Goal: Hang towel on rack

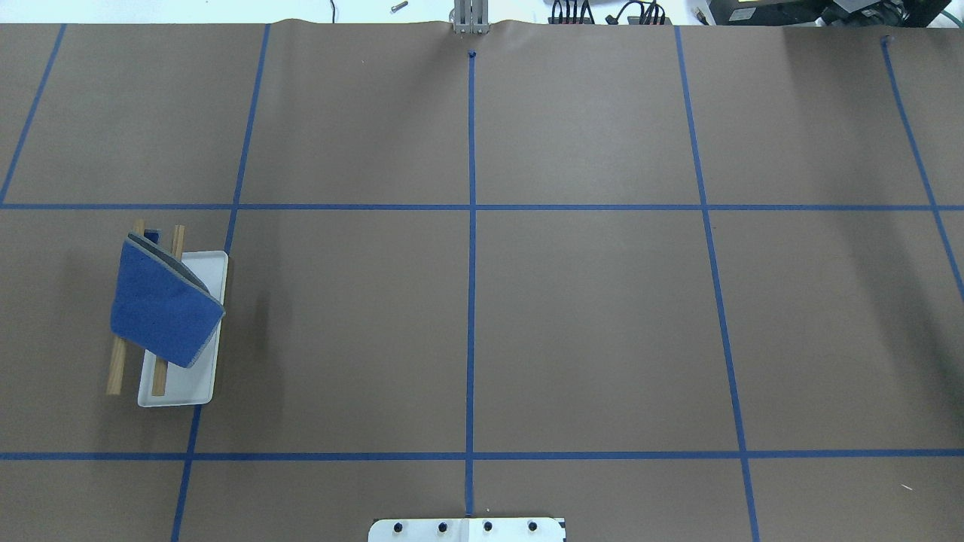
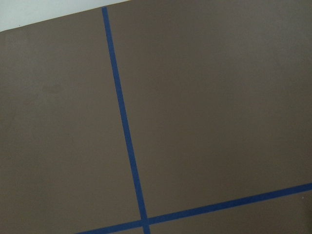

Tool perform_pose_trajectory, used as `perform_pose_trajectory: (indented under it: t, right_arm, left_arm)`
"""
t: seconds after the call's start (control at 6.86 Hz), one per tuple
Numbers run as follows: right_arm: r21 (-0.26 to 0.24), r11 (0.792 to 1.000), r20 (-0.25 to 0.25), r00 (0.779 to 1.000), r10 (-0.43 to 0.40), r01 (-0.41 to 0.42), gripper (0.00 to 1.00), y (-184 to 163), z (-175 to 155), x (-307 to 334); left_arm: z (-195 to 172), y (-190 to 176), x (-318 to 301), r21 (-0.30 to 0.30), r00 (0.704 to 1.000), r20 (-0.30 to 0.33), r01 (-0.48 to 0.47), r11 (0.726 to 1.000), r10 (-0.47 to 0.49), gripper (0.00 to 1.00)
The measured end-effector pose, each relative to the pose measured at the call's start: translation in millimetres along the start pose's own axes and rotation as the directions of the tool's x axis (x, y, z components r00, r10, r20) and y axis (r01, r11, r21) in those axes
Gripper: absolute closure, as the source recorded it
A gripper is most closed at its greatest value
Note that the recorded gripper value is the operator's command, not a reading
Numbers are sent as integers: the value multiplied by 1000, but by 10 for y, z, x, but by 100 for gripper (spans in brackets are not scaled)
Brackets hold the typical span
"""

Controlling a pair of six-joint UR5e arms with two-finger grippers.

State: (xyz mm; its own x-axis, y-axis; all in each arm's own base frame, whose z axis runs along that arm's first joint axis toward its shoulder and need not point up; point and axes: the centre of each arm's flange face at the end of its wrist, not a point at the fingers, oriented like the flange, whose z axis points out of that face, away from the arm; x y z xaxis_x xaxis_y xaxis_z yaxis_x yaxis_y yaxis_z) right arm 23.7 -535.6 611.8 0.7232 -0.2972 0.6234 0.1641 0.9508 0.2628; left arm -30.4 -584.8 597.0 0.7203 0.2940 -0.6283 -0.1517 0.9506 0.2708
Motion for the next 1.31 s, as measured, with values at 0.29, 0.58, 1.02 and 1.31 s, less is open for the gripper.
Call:
perform_pose_trajectory:
  t: [0.29,0.58,1.02,1.31]
  right_arm:
    - [0,1000,22,1000,-5,5,0,70,1,9]
    - [-13,1000,26,1000,8,-8,0,-34,-56,-37]
    - [-42,999,31,999,32,-30,0,-194,-145,-98]
    - [-44,999,34,999,34,-32,0,-189,-140,-95]
  left_arm:
    - [-76,84,27,-62,999,-18,45,997,-46,2]
    - [-108,118,60,-71,998,-25,54,996,-56,2]
    - [-145,100,110,-60,998,-42,53,997,-56,2]
    - [-189,93,162,-47,997,-53,54,997,-56,2]
